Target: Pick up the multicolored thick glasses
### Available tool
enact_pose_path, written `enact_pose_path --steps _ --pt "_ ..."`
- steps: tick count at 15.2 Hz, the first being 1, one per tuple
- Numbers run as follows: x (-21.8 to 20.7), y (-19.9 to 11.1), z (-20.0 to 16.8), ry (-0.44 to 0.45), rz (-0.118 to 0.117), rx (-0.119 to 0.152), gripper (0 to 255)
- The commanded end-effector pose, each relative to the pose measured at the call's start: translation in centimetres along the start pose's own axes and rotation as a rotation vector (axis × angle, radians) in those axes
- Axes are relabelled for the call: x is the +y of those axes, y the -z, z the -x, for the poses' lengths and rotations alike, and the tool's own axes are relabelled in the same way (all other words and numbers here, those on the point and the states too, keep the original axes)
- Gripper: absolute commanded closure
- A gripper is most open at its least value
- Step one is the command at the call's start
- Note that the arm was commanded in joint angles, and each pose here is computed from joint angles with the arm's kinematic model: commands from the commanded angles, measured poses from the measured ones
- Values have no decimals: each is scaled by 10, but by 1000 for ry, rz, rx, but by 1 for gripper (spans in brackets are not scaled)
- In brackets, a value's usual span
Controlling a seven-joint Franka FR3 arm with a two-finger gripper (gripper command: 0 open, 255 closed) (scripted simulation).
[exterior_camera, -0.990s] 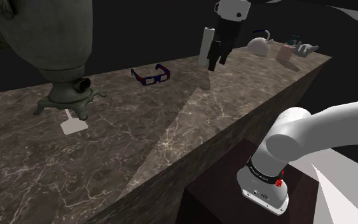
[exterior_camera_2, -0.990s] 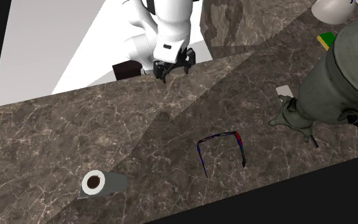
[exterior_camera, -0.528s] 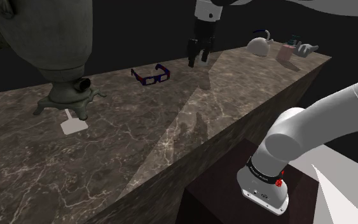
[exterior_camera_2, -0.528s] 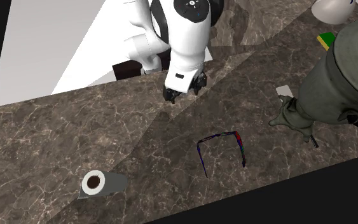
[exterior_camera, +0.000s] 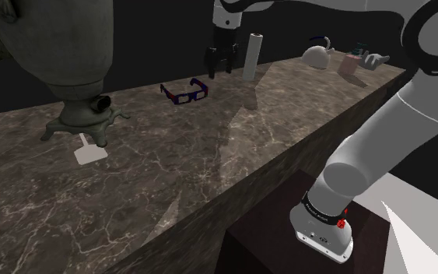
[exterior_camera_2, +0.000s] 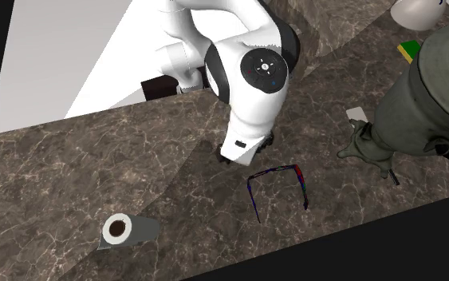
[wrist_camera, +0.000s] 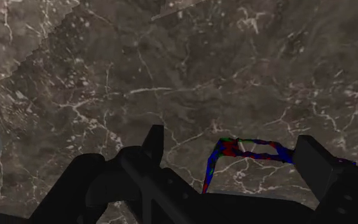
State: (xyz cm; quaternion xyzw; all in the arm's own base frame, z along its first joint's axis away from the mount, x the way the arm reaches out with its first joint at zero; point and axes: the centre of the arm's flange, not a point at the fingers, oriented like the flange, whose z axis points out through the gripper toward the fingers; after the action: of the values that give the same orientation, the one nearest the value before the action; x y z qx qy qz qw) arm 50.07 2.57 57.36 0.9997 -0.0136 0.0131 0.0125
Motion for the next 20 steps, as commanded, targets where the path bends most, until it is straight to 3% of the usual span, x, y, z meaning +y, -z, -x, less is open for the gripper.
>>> enact_pose_path --steps 1,8,18,19,20 --pt "2 -7 -27 -16 -1 -2 0" --pt "10 -30 -117 -69 -2 -8 0" --pt "9 -71 -120 -72 -2 -8 0" --pt "8 -71 -120 -72 -2 -8 255" --pt "9 -71 -120 -72 -2 -8 255"
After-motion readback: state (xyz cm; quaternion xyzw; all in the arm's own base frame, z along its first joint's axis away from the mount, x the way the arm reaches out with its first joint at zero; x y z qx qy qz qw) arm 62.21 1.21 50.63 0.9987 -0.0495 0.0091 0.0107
